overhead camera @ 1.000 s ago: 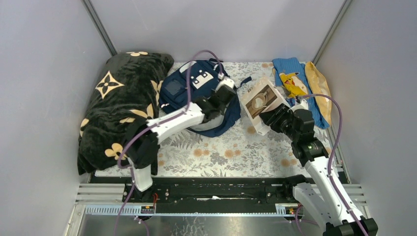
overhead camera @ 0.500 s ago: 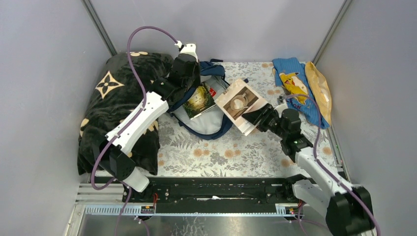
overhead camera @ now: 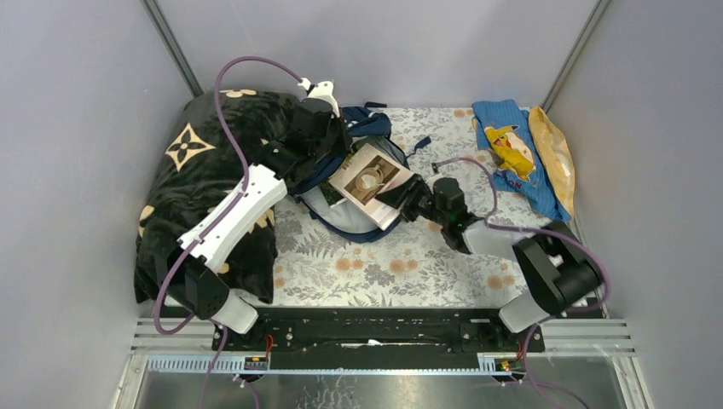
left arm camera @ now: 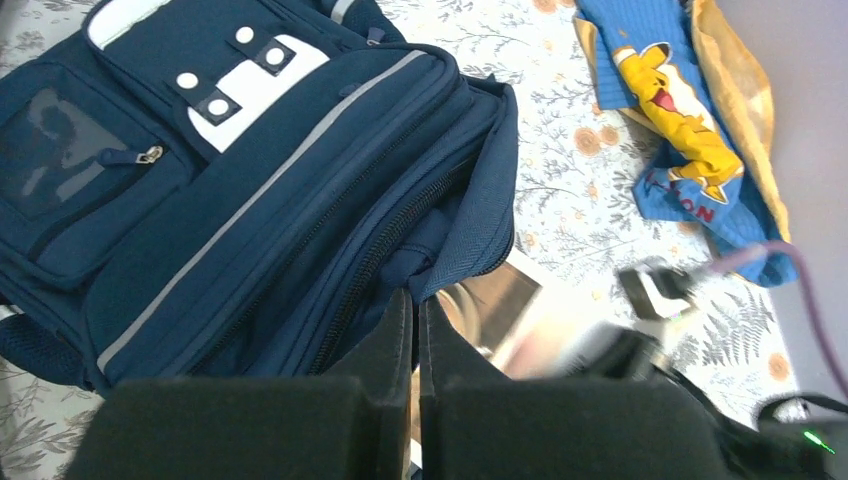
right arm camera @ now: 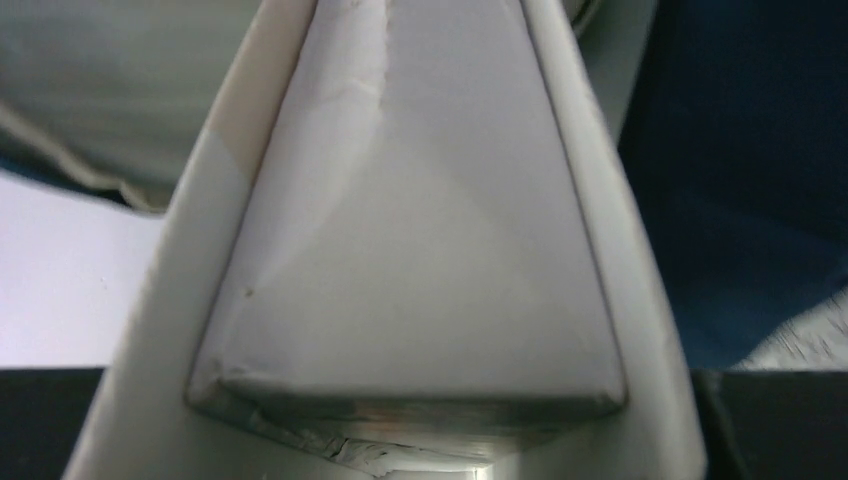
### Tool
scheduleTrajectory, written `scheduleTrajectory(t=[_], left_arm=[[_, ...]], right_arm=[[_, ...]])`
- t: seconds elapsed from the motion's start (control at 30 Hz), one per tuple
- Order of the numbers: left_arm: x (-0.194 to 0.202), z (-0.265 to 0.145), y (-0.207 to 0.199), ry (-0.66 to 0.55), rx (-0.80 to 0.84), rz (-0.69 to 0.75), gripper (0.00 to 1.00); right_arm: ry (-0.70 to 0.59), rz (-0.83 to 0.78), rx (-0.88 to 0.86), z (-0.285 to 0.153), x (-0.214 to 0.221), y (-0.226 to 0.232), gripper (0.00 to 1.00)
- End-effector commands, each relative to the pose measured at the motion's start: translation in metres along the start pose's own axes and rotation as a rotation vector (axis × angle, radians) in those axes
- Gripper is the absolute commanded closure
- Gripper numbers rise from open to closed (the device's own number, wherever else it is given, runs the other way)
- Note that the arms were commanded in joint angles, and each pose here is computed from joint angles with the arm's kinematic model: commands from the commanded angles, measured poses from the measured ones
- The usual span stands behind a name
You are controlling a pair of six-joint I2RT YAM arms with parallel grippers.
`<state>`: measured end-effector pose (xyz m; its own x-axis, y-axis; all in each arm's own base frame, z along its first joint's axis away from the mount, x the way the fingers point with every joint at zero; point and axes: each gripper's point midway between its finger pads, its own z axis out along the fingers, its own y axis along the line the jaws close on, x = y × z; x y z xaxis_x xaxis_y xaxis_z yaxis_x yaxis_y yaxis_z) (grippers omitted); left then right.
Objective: Pack the student bag
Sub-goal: Place the book in the student bag.
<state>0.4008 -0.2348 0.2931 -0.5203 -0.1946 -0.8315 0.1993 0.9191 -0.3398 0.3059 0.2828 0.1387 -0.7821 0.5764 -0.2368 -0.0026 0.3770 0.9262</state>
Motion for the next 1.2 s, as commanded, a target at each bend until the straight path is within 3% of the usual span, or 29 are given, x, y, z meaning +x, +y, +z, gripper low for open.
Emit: scheduleTrajectory(t=[0.0, 0.17, 0.43, 0.5, 0.53, 0.67, 0.8, 0.97, 1.17], left_arm=[[-0.077, -0.052, -0.050, -0.265, 0.255, -0.070, 1.00], [-0.073, -0.070, -0.063, -0.296, 0.364, -0.051, 1.00], [-0.059, -0.094, -0.078, -0.283, 0.507, -0.061, 1.00], [-0.054, -0.098, -0.078, -0.278, 0.524, -0.086, 1.00], [-0.052, -0.098, -0.076, -0.278, 0.518, -0.101, 1.00], [-0.044, -0.095, -0.061, -0.277, 0.454, -0.137, 1.00], [-0.038, -0.082, -0.044, -0.281, 0.360, -0.173, 1.00], [-0.031, -0.067, -0.036, -0.264, 0.310, -0.198, 1.00], [-0.032, -0.059, -0.034, -0.269, 0.307, -0.209, 1.00]], right_arm=[[-0.084, 0.014, -0.207, 0.041, -0.022, 0.065, 0.94], [-0.106, 0.085, -0.110, 0.102, -0.018, 0.055, 0.94], [-0.163, 0.103, -0.095, 0.188, -0.024, 0.067, 0.92], [-0.137, 0.111, -0.097, 0.208, -0.023, 0.065, 0.89], [-0.115, 0.118, -0.095, 0.214, -0.021, 0.062, 0.80], [-0.118, 0.108, -0.114, 0.196, -0.019, 0.059, 0.33], [-0.132, 0.060, -0.102, 0.162, -0.016, 0.059, 0.12], [-0.116, 0.020, -0.065, 0.128, -0.008, 0.053, 0.01], [-0.072, -0.036, -0.020, 0.083, 0.007, 0.040, 0.00]])
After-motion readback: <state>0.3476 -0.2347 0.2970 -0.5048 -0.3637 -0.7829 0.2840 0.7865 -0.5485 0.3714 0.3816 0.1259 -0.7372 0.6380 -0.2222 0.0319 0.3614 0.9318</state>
